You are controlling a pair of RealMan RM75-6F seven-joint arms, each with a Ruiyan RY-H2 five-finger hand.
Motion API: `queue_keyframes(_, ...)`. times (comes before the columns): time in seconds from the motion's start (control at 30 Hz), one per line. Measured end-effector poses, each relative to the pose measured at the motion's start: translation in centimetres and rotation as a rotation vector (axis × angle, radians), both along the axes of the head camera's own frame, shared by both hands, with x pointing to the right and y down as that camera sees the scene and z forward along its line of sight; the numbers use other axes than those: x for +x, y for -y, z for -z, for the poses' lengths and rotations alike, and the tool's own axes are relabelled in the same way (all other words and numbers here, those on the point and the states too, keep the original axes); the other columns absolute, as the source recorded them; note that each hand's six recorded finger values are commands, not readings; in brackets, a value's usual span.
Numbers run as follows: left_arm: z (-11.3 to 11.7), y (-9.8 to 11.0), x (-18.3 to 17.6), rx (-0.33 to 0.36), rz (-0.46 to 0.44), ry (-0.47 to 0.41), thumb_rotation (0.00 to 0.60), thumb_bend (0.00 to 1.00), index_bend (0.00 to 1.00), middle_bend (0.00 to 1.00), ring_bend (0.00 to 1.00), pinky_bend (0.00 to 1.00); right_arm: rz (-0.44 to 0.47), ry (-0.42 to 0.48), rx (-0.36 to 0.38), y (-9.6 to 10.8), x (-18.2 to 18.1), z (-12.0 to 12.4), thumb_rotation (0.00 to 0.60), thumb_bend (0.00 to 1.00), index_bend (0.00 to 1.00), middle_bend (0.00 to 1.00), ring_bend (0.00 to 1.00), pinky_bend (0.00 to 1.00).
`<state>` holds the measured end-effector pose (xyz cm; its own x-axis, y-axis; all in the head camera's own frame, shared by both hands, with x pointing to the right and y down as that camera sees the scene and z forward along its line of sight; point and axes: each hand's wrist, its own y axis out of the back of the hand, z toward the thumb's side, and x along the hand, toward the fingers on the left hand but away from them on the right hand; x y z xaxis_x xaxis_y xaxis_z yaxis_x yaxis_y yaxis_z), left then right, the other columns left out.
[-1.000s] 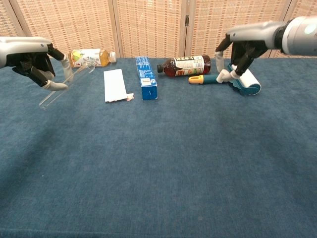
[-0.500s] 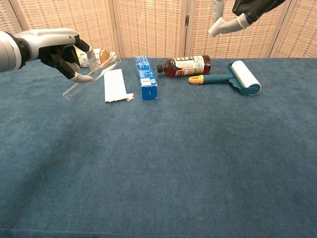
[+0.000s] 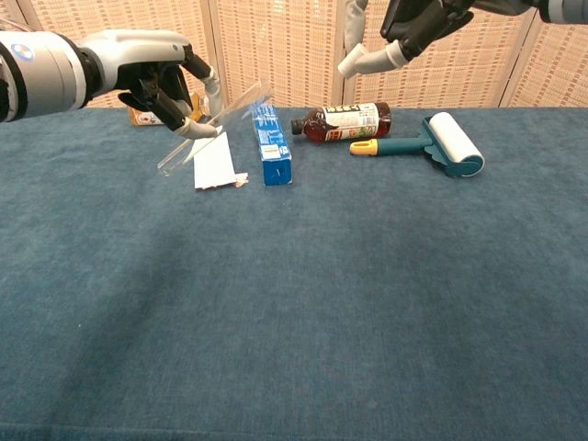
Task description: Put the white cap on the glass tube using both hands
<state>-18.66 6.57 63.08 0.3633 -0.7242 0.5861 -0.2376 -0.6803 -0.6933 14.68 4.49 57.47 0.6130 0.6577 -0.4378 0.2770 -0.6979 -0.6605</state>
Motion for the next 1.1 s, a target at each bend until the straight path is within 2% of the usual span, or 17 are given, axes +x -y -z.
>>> queue_keyframes(0.4,0.4,-0.2,1.5,-0.048,0.011,-0.033,0.6,0.4,0.64,1.0,1.0,1.0,0.015,0.02,0.014,-0.1,-1.6,-0.2,0.6,0.57,0.64,1.0,1.0,1.0)
queue_keyframes(1.1,1.1,-0.2,2.8,-0.078,0.02,-0.065,0.6,0.4,0.64,1.0,1.0,1.0,0.033,0.03,0.016,-0.4,-2.7,-0.2,0.6,0.58,0.64,1.0,1.0,1.0)
